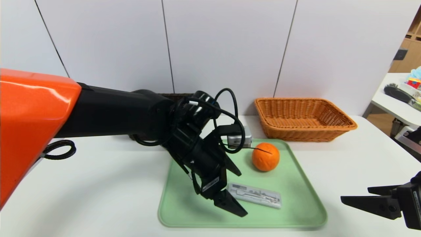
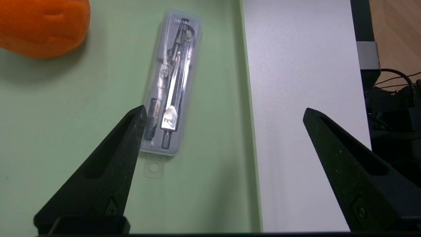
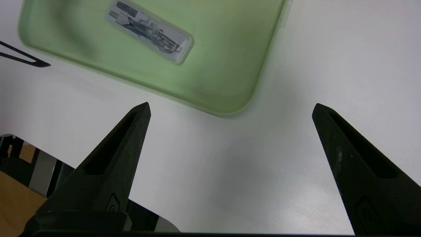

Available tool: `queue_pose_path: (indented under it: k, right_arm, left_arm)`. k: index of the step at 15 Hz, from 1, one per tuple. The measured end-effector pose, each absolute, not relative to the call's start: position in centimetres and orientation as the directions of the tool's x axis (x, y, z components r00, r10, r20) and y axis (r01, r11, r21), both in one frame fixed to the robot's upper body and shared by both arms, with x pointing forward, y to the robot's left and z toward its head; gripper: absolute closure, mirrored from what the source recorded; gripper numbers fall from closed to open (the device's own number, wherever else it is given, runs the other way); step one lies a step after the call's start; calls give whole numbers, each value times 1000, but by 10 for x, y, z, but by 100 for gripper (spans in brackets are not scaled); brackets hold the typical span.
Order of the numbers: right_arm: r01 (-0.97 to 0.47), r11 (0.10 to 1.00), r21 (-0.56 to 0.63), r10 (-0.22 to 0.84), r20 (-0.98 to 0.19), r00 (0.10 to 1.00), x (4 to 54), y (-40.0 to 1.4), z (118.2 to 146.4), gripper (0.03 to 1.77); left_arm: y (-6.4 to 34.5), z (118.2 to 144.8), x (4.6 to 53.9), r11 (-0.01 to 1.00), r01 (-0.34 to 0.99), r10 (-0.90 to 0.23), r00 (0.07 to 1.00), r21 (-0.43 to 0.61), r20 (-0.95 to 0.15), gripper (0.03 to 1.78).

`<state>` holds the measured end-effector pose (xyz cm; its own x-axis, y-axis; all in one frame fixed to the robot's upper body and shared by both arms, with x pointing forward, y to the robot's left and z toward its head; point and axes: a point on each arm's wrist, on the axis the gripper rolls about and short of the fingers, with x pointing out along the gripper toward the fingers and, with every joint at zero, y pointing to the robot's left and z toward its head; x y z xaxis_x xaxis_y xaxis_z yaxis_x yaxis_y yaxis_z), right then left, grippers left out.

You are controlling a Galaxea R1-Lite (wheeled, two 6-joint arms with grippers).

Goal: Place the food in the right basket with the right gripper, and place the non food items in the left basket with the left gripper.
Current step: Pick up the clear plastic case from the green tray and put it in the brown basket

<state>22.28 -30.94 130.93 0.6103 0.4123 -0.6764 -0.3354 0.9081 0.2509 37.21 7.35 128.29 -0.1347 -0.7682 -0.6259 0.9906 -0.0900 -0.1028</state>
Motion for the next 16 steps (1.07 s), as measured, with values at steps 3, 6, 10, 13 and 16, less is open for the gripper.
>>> queue_pose_path:
  k: [3, 6, 10, 13, 16]
  right_arm:
    - [-331, 909, 253, 411, -678, 609, 223, -309, 1309, 10]
    - [-326, 910, 256, 410, -680, 608, 224, -310, 1308, 10]
    - [-316, 913, 257, 403, -681, 612, 224, -311, 1308, 10]
    - [-313, 914, 257, 401, -681, 613, 224, -311, 1308, 10]
    - [-309, 916, 257, 398, -682, 614, 224, -312, 1308, 10]
  left_arm:
    - [68, 1275, 384, -132, 988, -776, -151, -77, -612, 12]
    - [62, 1263, 391, -163, 984, -778, -177, -79, -603, 12]
    - [54, 1246, 399, -196, 978, -789, -197, -65, -582, 12]
    - [48, 1236, 404, -201, 978, -793, -192, -49, -578, 12]
    - [44, 1228, 406, -201, 978, -791, -191, -49, -582, 12]
